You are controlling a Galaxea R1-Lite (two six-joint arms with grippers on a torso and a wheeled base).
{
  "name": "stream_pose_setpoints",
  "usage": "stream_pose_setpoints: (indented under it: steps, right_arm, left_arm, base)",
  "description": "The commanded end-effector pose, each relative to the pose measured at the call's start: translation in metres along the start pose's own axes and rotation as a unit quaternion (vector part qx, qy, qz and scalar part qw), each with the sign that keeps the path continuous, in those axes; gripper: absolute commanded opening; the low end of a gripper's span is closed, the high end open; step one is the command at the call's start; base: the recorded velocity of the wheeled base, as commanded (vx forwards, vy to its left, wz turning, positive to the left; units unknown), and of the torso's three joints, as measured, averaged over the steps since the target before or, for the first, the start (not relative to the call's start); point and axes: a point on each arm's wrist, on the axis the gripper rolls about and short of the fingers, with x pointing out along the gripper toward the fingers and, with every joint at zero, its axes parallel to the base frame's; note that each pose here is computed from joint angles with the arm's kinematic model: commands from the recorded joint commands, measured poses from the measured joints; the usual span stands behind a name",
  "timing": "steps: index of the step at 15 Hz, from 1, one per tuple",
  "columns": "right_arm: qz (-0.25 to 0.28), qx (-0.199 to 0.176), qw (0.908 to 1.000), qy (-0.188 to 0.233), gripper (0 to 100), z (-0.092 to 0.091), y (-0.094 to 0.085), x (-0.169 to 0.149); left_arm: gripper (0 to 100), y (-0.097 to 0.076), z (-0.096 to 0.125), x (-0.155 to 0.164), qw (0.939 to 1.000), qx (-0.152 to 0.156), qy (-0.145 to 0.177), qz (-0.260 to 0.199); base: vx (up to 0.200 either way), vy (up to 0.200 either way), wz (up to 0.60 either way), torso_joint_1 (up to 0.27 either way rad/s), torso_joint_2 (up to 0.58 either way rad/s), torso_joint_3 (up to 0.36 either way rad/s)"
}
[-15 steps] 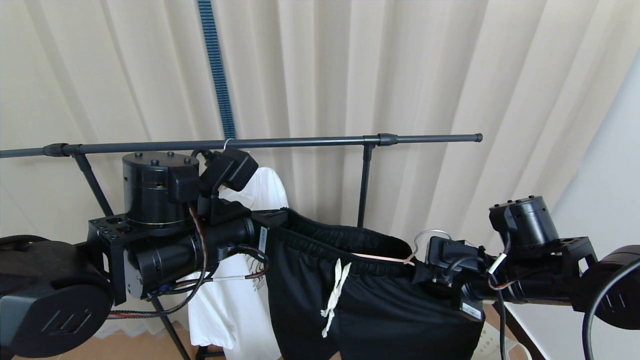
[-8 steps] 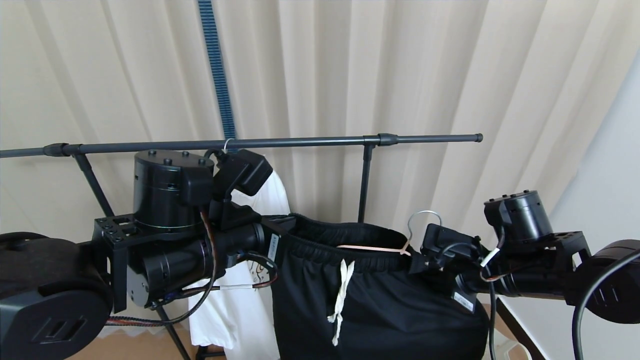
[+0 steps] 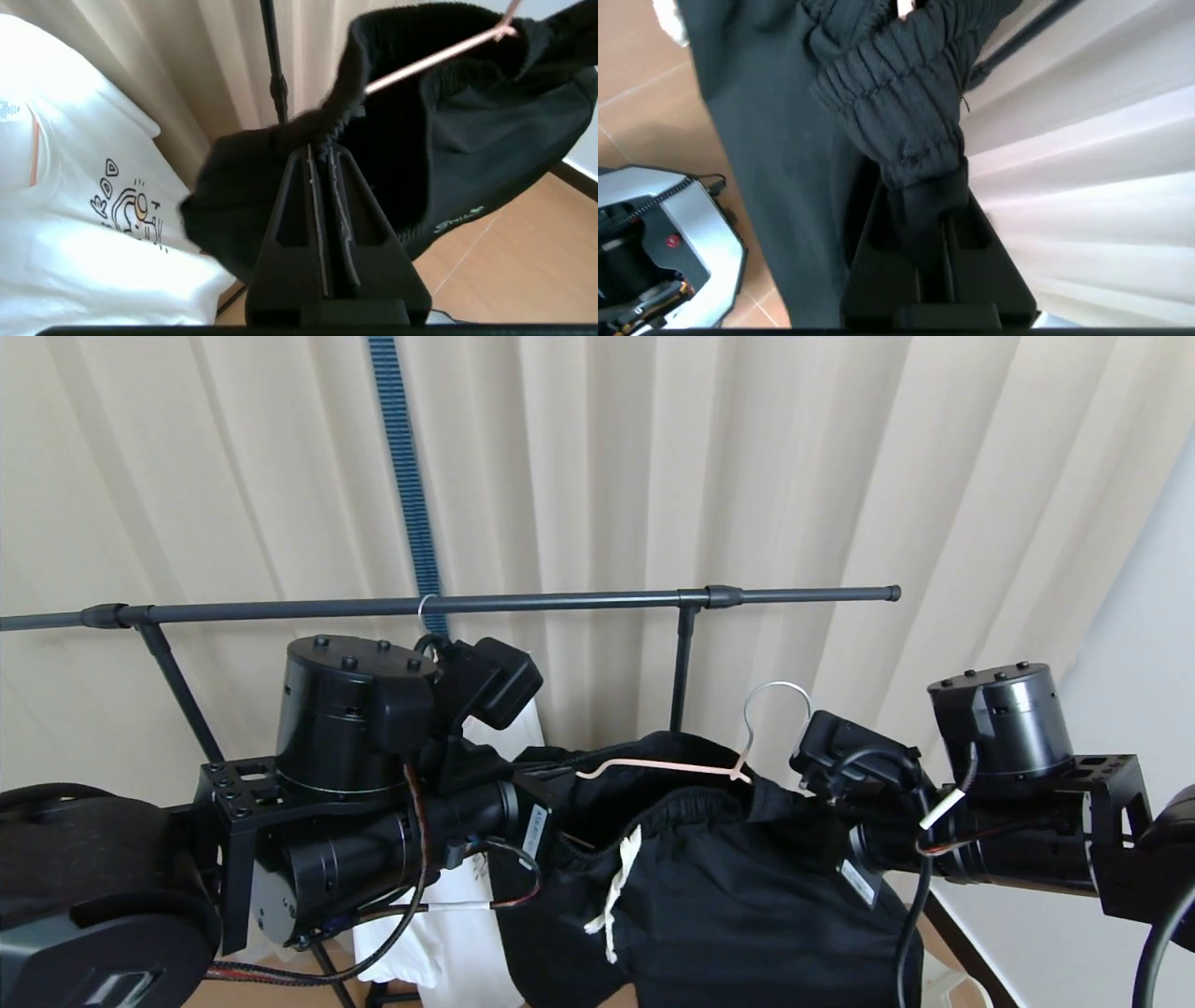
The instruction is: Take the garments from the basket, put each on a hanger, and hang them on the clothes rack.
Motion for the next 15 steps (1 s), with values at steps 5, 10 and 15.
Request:
stream_pose_setpoints:
  steps: [5,10,15]
  right_arm:
    - [0.015,-0.002,0.9997,-0.018,0,0.01,0.013,-0.005]
    - [0.014,-0.005,0.9999,0.009,0,0.003,0.017,0.006]
    - [0.019,-0.048,0.9981,0.034,0,-0.008,0.021,0.013]
  left_arm:
    - [0,-0.01,0.002,-0.001,0.9998,-0.002,-0.004,-0.017]
    - [0,-0.015,0.02,-0.002,0.9977,-0.054,-0.033,-0.027]
    - [0,-0.013,0.033,-0.004,0.9959,-0.066,-0.056,-0.025]
  base:
    - [0.0,0.0,0.0,0.0,0.0,0.0]
    - [0.0,0.0,0.0,0.0,0.0,0.0]
    - [0.0,0.0,0.0,0.0,0.0,0.0]
